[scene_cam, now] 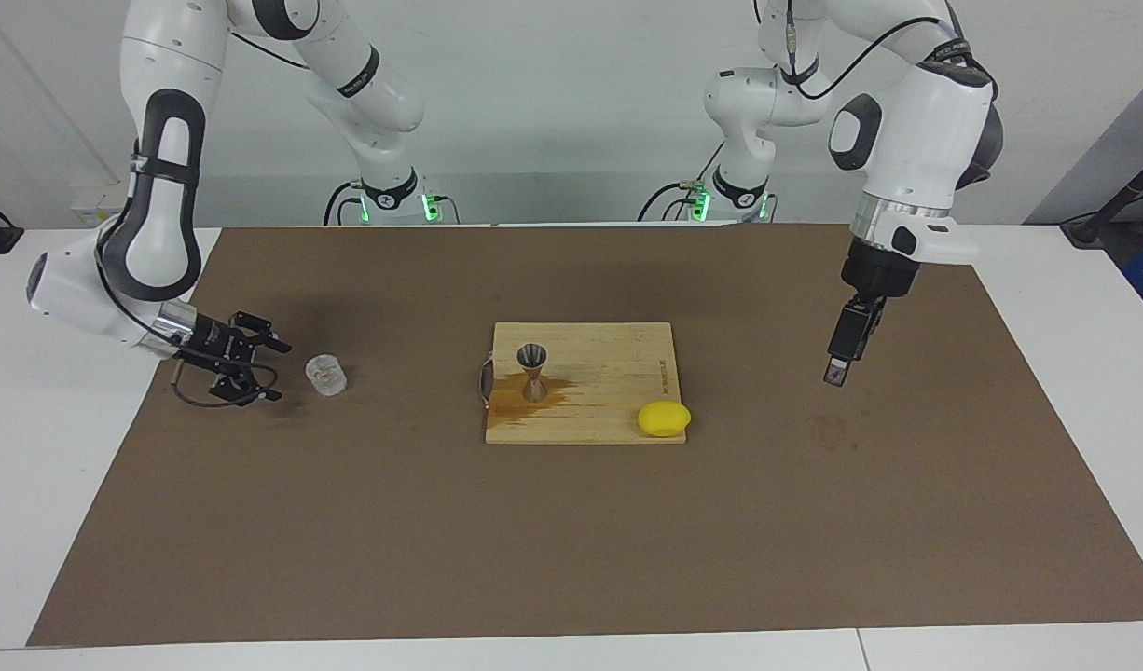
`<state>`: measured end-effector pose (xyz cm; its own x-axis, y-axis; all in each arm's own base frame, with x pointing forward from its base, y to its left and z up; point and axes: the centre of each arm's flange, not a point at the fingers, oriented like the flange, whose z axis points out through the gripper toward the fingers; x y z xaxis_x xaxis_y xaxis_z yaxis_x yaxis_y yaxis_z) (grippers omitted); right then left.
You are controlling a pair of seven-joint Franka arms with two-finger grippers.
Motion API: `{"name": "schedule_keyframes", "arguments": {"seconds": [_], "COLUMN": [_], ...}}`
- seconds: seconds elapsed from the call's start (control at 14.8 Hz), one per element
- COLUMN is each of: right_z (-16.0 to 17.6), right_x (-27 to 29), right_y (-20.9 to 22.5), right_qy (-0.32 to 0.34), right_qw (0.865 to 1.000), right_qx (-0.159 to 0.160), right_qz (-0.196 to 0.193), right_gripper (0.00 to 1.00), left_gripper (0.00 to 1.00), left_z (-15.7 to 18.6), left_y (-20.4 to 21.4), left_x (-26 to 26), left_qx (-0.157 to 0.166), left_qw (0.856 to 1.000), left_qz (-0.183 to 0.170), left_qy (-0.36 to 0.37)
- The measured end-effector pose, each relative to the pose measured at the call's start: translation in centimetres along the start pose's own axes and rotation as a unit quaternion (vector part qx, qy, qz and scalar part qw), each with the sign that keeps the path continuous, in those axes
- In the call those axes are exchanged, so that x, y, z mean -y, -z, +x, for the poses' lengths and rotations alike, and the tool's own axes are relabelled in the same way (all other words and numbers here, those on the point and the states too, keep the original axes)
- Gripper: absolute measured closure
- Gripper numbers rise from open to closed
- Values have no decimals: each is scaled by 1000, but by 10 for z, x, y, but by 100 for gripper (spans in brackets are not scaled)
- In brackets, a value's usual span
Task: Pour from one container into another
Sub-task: 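Withdraw the left gripper while the right gripper reaches the clear glass cup, then close the right gripper around the small clear glass cup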
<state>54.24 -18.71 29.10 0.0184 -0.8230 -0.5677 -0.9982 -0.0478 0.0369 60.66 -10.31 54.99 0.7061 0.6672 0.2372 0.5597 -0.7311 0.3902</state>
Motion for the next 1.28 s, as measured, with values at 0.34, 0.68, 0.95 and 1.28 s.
{"name": "schedule_keyframes", "arguments": {"seconds": [0.34, 0.68, 0.95, 1.28], "right_z": [10, 3, 2, -10], "right_x": [0, 1, 0, 2], "right_y": [-16, -25, -29, -42], "right_qy": [-2, 18, 21, 16], "right_qw": [1000, 999, 999, 997], "right_qx": [12, 33, 46, 71], "right_qz": [-5, -2, 2, 8], "right_gripper": [1, 1, 1, 1], "left_gripper": [0, 0, 0, 0], "left_z": [25, 12, 8, 11], "left_y": [24, 45, 64, 110], "left_x": [56, 68, 68, 56], "left_qx": [95, 187, 217, 222], "left_qw": [971, 909, 887, 885], "left_qz": [84, 140, 144, 144], "left_qy": [-201, -344, -382, -383]}}
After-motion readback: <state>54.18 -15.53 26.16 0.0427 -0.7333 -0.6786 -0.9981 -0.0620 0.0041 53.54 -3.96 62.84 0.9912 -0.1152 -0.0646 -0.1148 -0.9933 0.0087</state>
